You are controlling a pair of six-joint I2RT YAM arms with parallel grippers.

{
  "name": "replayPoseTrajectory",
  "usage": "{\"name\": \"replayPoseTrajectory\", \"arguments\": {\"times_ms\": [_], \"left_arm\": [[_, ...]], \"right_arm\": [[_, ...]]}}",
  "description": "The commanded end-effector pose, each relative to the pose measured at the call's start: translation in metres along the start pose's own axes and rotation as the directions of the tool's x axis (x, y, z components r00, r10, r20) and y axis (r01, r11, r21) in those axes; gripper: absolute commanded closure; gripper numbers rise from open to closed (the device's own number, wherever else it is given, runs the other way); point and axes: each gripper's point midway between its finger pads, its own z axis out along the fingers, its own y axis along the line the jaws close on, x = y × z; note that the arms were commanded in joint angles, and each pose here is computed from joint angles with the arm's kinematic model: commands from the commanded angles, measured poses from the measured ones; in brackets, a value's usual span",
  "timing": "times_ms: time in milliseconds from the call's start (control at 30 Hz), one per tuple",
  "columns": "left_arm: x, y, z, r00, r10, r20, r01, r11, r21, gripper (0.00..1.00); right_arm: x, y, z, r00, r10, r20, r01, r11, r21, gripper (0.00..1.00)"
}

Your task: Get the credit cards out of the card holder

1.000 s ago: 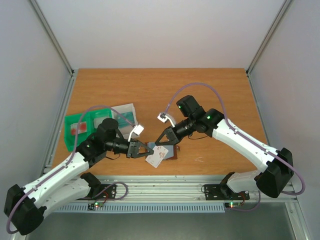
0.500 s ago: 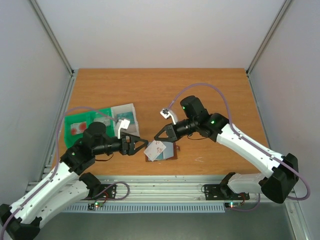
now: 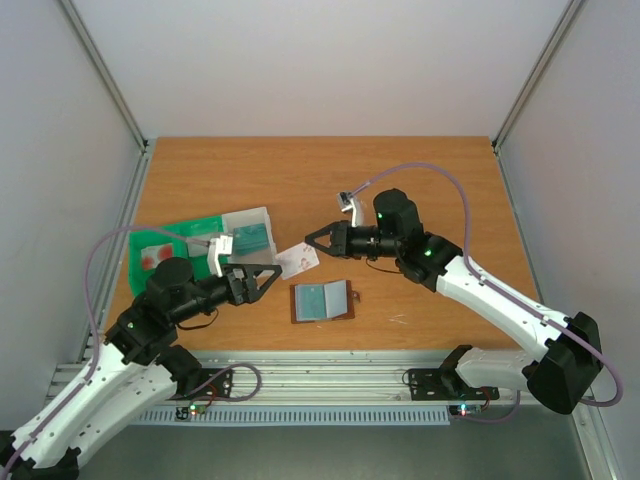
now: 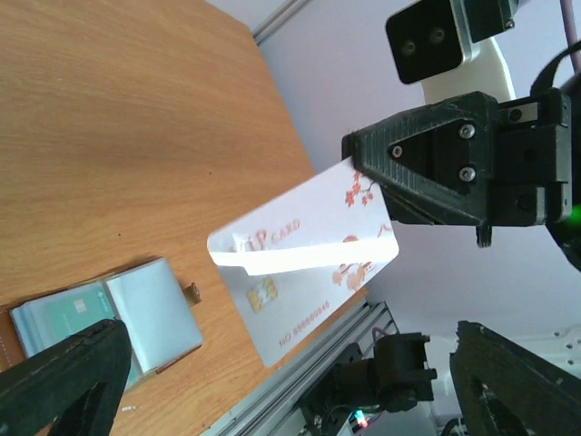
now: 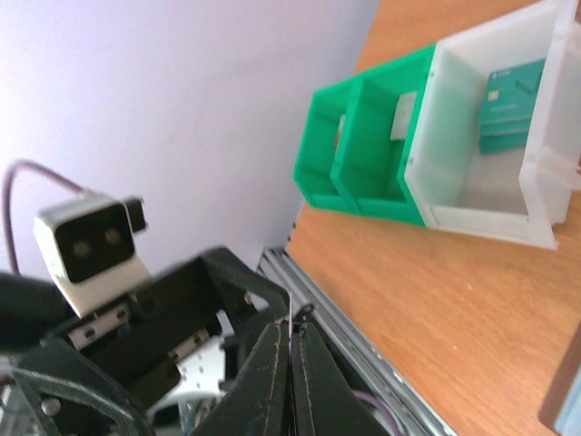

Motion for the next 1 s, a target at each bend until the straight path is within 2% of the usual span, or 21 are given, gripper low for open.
{"name": "replayPoseTrajectory", "arguments": {"times_ms": [0,133,233,433,633,800,900,967], "left_arm": [[-0.017,-0.006,-0.002,0.994,-0.034,0.099,0.031,0.999,0.033,0.04],[-0.025,-0.01,0.0,0.986,-0.1,0.132,0.091,0.993,0.069,0.08],[-0.029,-0.02,0.003,0.982,-0.134,0.132,0.117,0.985,0.129,0.16],[-0.041,-0.035,0.006,0.964,-0.212,0.16,0.169,0.955,0.244,0.44],[-0.043,-0.034,0.008,0.953,-0.25,0.169,0.199,0.942,0.27,0.7],[-0.044,-0.034,0.008,0.952,-0.252,0.173,0.2,0.941,0.273,0.83],[-0.043,-0.031,0.009,0.951,-0.252,0.176,0.203,0.945,0.258,0.97],[-0.042,-0.028,0.009,0.95,-0.254,0.179,0.207,0.947,0.247,0.99]], "right_arm": [[-0.036,0.022,-0.009,0.982,0.066,0.178,-0.053,0.996,-0.078,0.99],[-0.047,0.031,-0.014,0.968,0.088,0.233,-0.061,0.991,-0.121,0.99],[-0.052,0.034,-0.016,0.962,0.096,0.255,-0.064,0.989,-0.132,0.99],[-0.052,0.031,-0.014,0.959,0.129,0.254,-0.094,0.985,-0.144,0.99],[-0.048,0.025,-0.011,0.956,0.158,0.247,-0.121,0.98,-0.159,0.99],[-0.045,0.021,-0.01,0.954,0.172,0.246,-0.135,0.978,-0.16,0.99],[-0.044,0.019,-0.01,0.953,0.175,0.247,-0.139,0.978,-0.156,0.99],[-0.043,0.017,-0.009,0.954,0.177,0.243,-0.144,0.978,-0.149,0.99]]}}
